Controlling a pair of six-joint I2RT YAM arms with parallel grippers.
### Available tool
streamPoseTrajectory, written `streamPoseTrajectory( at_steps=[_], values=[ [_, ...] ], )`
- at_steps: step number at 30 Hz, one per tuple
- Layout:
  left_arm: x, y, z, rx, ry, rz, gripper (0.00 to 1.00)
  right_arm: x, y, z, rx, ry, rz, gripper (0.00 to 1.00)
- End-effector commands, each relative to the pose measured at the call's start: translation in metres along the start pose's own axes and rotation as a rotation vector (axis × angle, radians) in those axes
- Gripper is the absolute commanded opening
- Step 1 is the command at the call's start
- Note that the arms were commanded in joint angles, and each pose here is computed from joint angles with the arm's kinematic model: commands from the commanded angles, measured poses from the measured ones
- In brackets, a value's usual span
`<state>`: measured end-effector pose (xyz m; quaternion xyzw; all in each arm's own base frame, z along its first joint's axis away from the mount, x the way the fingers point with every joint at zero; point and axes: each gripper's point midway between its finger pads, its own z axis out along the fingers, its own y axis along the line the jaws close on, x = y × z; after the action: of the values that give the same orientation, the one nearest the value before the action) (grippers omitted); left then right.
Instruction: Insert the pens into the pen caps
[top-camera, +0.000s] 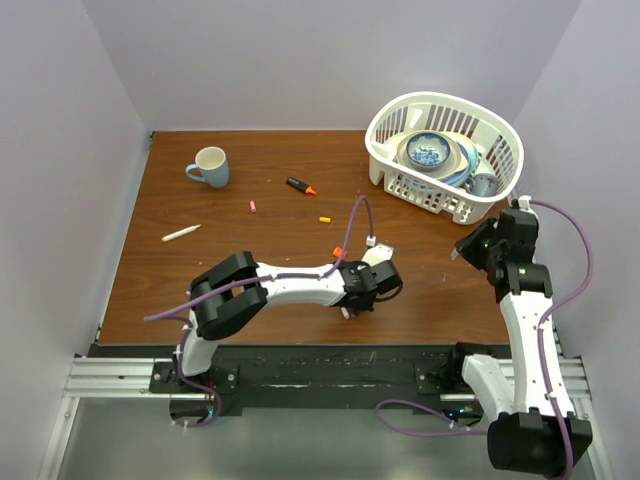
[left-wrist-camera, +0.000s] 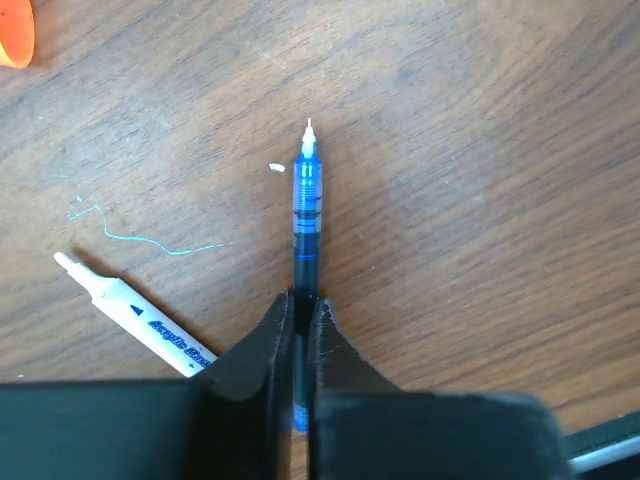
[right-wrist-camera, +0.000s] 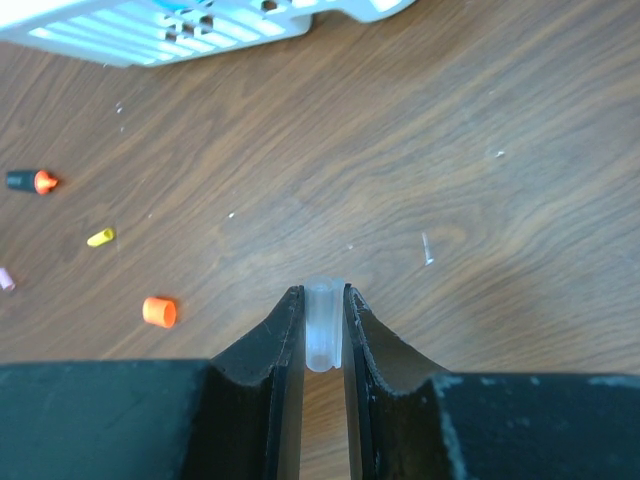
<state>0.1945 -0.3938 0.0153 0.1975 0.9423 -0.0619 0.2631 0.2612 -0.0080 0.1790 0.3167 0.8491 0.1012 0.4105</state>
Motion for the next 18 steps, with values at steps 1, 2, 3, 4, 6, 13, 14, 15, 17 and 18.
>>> streamPoseTrajectory(
  at_steps=[1, 2, 3, 4, 6, 13, 14, 15, 17, 18],
  values=[
    [0.055, 0.014, 0.014, -0.012, 0.163, 0.003, 0.00, 0.009, 0.022, -0.004, -0.135, 0.026, 0.015, 0.00],
    [0.050, 0.013, 0.011, -0.005, 0.148, 0.003, 0.00, 0.010, 0.023, -0.003, -0.148, 0.028, 0.004, 0.00],
    [0.036, 0.010, 0.002, 0.017, 0.103, -0.007, 0.00, 0.013, 0.028, -0.003, -0.176, 0.046, 0.001, 0.00],
    [0.028, 0.009, -0.005, 0.025, 0.070, -0.027, 0.00, 0.014, 0.030, -0.002, -0.190, 0.051, 0.000, 0.00],
    [0.006, 0.004, -0.026, 0.112, -0.041, -0.086, 0.00, 0.027, 0.040, -0.002, -0.263, 0.099, 0.005, 0.00],
    [-0.037, 0.000, -0.101, 0.418, -0.280, -0.141, 0.00, 0.041, 0.081, -0.018, -0.490, 0.098, 0.005, 0.00],
    [-0.045, -0.009, -0.122, 0.527, -0.304, -0.142, 0.00, 0.042, 0.089, -0.022, -0.521, 0.106, 0.004, 0.00],
    [-0.045, -0.008, -0.128, 0.576, -0.303, -0.140, 0.00, 0.047, 0.098, -0.025, -0.551, 0.126, -0.005, 0.00],
    [-0.056, 0.000, -0.145, 0.722, -0.359, -0.168, 0.00, 0.047, 0.115, -0.030, -0.597, 0.117, -0.007, 0.00],
    [-0.059, 0.006, -0.149, 0.751, -0.384, -0.178, 0.00, 0.047, 0.121, -0.031, -0.609, 0.113, -0.010, 0.00]
  ],
)
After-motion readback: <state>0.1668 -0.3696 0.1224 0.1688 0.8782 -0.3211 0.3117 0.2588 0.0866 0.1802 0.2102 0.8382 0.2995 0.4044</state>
